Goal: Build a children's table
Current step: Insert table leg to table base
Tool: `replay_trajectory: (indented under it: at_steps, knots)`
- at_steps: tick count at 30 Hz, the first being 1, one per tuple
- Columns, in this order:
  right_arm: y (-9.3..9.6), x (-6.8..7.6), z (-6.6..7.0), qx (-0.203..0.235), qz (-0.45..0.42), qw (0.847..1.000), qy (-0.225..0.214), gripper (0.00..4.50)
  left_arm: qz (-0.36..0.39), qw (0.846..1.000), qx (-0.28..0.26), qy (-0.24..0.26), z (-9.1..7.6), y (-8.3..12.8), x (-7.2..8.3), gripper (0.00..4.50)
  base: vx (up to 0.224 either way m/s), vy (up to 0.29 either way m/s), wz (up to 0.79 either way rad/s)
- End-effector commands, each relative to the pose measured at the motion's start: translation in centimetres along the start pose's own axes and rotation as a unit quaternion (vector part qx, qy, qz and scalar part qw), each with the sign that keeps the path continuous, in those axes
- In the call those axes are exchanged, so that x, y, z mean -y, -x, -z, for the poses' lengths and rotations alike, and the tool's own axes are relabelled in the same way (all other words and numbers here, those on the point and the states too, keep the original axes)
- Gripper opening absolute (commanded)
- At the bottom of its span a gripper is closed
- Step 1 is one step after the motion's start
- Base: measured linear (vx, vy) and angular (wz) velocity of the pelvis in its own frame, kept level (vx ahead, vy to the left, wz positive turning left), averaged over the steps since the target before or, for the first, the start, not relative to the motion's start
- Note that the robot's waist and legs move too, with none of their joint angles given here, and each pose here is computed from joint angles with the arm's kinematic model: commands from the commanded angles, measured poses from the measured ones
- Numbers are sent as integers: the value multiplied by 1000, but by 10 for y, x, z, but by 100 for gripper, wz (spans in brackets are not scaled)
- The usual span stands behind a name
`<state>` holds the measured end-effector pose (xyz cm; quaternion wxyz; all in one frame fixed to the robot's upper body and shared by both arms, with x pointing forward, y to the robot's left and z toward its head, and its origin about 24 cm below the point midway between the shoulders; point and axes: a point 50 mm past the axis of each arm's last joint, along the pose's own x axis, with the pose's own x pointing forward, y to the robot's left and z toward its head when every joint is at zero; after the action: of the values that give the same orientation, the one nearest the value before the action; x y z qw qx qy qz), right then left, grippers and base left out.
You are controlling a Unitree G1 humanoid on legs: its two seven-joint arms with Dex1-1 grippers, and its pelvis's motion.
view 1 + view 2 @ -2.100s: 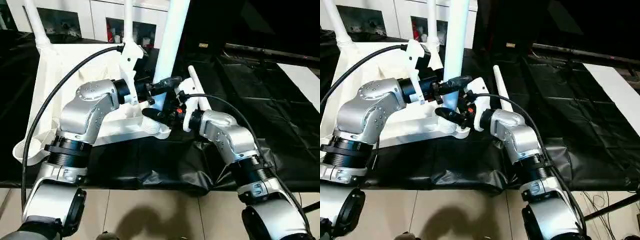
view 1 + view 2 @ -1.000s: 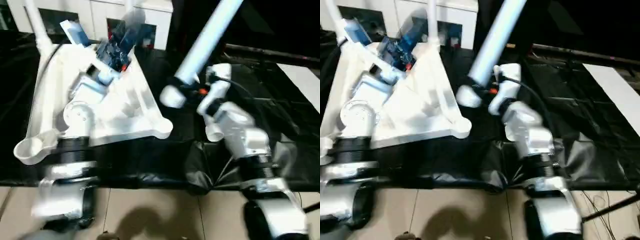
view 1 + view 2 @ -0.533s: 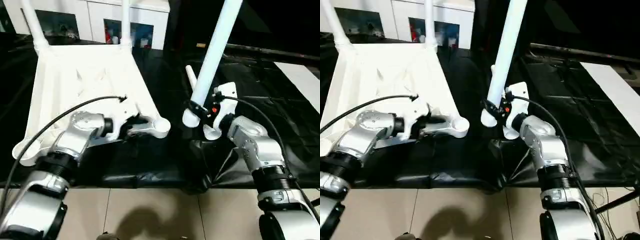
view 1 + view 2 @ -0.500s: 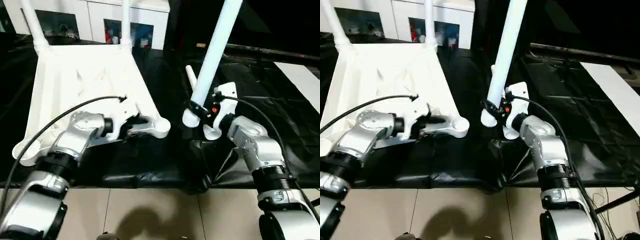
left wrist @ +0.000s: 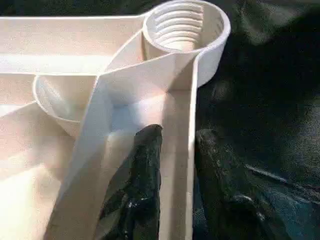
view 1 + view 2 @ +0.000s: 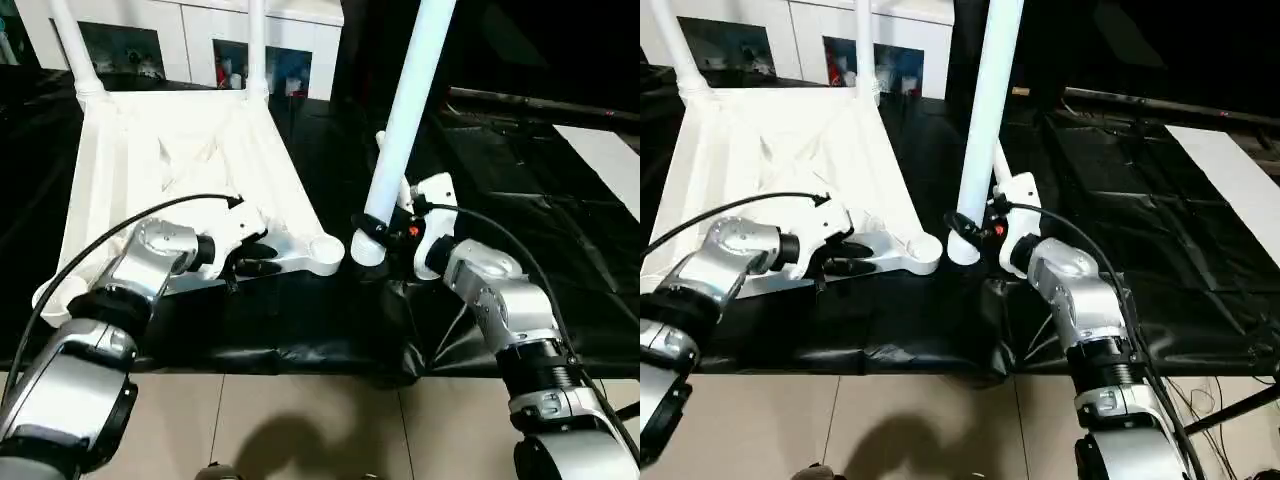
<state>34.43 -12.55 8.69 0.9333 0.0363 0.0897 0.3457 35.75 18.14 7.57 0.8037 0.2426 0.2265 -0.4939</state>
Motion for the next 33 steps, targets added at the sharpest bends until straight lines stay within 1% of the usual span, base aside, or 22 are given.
replay_trajectory:
  at_steps: [1,3,4,5,6,8,9,10,11,14,16,20,21,24,25,28,30,33]
  knots:
    - [2,-1,-6,10,-5,1000,7,186,12,1000,-10,-11,-2,-1,0,89,0,0,0]
    - [0,-2,-7,15,-10,1000,6,186,22,999,-24,-16,1,0,0,83,0,0,0]
    - [0,-2,-7,15,-10,1000,6,186,22,999,-24,-16,1,0,0,63,0,0,0]
    - [-2,-4,-11,25,-17,1000,4,186,27,999,-26,-14,3,2,0,55,0,0,0]
    - [-2,-4,-11,25,-17,1000,4,186,27,999,-26,-14,3,2,0,55,0,0,0]
    - [-3,-5,-12,28,-19,999,3,186,28,999,-25,-14,3,3,-1,40,0,0,0]
    - [-5,-9,-15,35,-34,999,1,186,48,999,-17,-16,3,6,2,29,0,0,0]
    - [-5,-9,-15,35,-34,999,1,186,48,999,-17,-16,3,6,2,29,0,0,0]
    - [-6,-10,-15,37,-38,999,0,186,54,998,-15,-16,3,6,2,12,0,0,0]
    - [-5,-14,-17,43,-52,998,-7,186,68,998,-6,-14,3,8,5,2,0,0,0]
    - [-4,-18,-16,46,-64,997,-9,186,84,996,3,-14,3,11,9,2,0,0,0]
    - [-1,-21,-14,49,-67,996,-14,186,69,997,1,-40,6,12,11,0,0,0,0]
    - [-1,-20,-15,57,-46,997,-14,186,38,998,9,-46,6,11,10,0,0,0,0]
    - [-2,-17,-18,72,-15,997,-37,186,-4,998,54,-40,-1,12,8,0,0,0,0]
    - [-3,-19,-18,73,-16,996,-40,186,-4,997,69,-40,-4,13,8,0,0,0,0]
    - [-8,-26,-13,62,-20,998,-24,186,-1,995,89,-39,-8,16,9,0,0,0,0]
    - [-11,-34,-10,59,-32,998,-12,186,0,996,81,-46,-7,18,10,0,-14,-12,29]
    - [-12,-38,-10,59,-40,997,-12,186,-3,996,78,-39,-5,20,10,0,34,-12,47]
